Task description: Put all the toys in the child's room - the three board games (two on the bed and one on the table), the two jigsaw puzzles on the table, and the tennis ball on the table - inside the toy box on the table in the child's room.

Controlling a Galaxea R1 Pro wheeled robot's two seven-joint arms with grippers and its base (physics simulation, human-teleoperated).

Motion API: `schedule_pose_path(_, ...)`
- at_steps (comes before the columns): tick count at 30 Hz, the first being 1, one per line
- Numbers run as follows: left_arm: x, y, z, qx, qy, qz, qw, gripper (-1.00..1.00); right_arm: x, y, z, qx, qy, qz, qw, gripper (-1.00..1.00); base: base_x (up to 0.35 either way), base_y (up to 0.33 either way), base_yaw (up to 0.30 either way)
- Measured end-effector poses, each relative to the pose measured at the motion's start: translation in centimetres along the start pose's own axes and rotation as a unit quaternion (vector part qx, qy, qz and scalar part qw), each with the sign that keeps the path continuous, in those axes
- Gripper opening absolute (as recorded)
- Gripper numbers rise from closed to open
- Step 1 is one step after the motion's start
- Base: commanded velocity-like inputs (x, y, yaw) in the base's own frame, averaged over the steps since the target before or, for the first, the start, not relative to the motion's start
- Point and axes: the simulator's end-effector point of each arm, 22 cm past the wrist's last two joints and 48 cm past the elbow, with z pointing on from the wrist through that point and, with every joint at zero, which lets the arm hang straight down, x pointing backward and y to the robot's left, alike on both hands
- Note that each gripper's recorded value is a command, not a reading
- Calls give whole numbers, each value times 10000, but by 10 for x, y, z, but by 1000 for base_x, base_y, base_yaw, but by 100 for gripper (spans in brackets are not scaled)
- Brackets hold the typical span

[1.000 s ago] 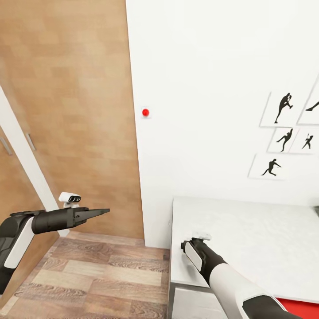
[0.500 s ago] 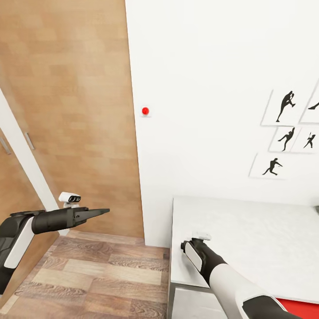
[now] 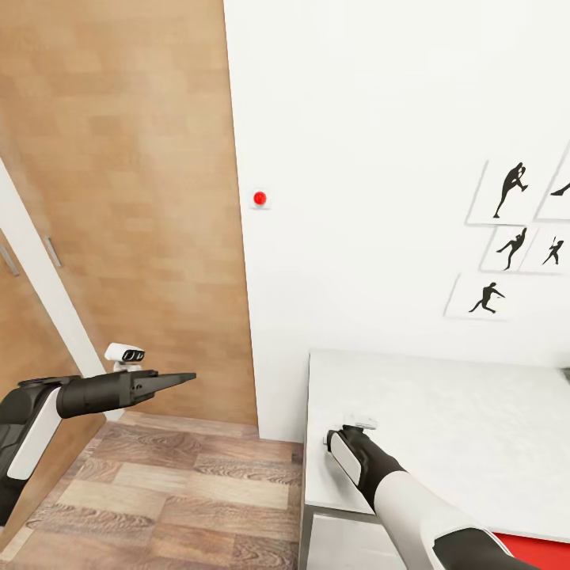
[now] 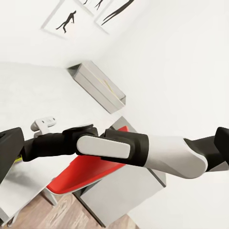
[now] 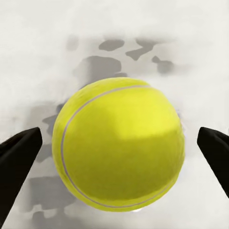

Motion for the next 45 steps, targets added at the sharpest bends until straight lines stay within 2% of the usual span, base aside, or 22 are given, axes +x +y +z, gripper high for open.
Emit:
schedule_pose_path(17, 0, 0, 0, -2, -7, 2, 10000, 100, -1, 0, 0, -7, -15, -3, 10000, -100, 0, 0, 0)
schedule_pose_path(23, -1, -1, 0, 2, -5, 10, 10000, 100, -21, 6, -7, -87, -236, 32, 9997, -100, 0, 0, 0)
schedule_pose_path(37, -4, -11, -1, 13, -20, 112, 9999, 100, -33, 7, -17, -120, -364, 78, 9992, -100, 0, 0, 0)
schedule_pose_path(41, -5, -14, -1, 19, -23, 143, 9999, 100, -54, 11, -27, -211, -584, 153, 9980, -100, 0, 0, 0)
schedule_pose_path(45, -7, -17, -2, 24, -35, 175, 9998, 100, -100, 30, -56, -622, -991, 250, 9928, -100, 0, 0, 0)
